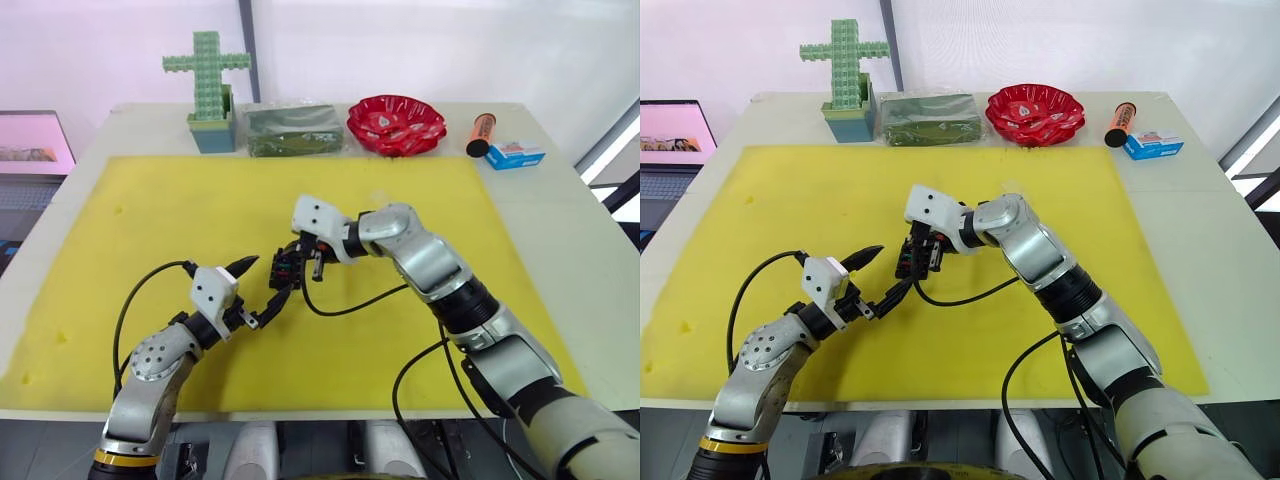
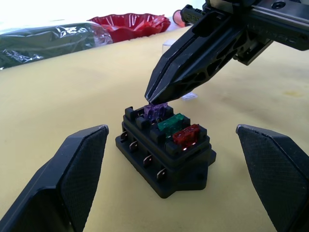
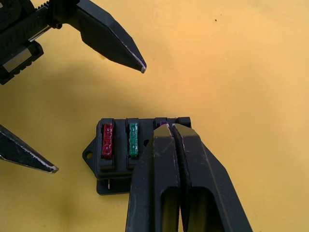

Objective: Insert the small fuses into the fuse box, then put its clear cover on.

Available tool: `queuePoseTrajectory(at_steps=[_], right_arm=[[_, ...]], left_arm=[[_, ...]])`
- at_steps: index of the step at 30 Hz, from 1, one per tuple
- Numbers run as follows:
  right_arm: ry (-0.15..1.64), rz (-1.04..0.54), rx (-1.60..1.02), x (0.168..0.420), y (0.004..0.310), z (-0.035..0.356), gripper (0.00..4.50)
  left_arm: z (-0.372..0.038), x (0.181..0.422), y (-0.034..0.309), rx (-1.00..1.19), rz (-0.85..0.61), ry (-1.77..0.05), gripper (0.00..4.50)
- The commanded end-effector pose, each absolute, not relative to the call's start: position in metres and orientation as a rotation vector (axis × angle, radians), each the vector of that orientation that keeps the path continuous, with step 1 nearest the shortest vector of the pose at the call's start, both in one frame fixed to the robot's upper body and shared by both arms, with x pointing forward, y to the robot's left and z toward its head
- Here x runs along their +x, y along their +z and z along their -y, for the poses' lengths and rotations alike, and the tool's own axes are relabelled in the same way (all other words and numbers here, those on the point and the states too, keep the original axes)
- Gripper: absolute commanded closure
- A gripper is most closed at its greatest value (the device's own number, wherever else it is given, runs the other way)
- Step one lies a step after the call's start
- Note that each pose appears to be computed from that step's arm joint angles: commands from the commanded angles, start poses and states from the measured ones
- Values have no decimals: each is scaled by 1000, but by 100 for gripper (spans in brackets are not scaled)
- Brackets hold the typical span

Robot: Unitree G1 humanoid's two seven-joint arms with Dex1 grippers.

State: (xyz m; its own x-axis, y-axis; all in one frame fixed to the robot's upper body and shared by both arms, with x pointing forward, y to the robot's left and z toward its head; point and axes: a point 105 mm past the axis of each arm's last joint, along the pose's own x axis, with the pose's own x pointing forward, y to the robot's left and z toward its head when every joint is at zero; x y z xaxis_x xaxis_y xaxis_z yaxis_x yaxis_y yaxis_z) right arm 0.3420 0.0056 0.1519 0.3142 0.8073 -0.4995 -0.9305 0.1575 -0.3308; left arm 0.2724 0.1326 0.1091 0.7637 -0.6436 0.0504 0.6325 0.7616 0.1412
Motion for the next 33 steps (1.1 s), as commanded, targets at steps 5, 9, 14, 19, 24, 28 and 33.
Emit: queuePoseTrajectory(at_steps=[5, 9, 14, 19, 24, 28, 33], right_arm=[[1251, -251, -705, 342, 139, -3, 447], [1263, -274, -728, 340, 130, -2, 447], [1275, -295, -754, 338, 121, -2, 447], [1279, -312, -758, 336, 113, -3, 447], [1267, -341, -797, 338, 100, 3, 447], [1266, -337, -796, 338, 98, 4, 447], [1246, -299, -773, 343, 110, 4, 447]], left_arm=[[-131, 270, 119, 131, 137, -703, 0], [-130, 270, 120, 132, 138, -701, 0], [-131, 270, 120, 132, 139, -698, 0], [-131, 270, 119, 130, 136, -695, 0], [-130, 269, 118, 127, 135, -696, 0], [-131, 269, 118, 127, 133, -695, 0], [-131, 269, 117, 127, 131, -698, 0]])
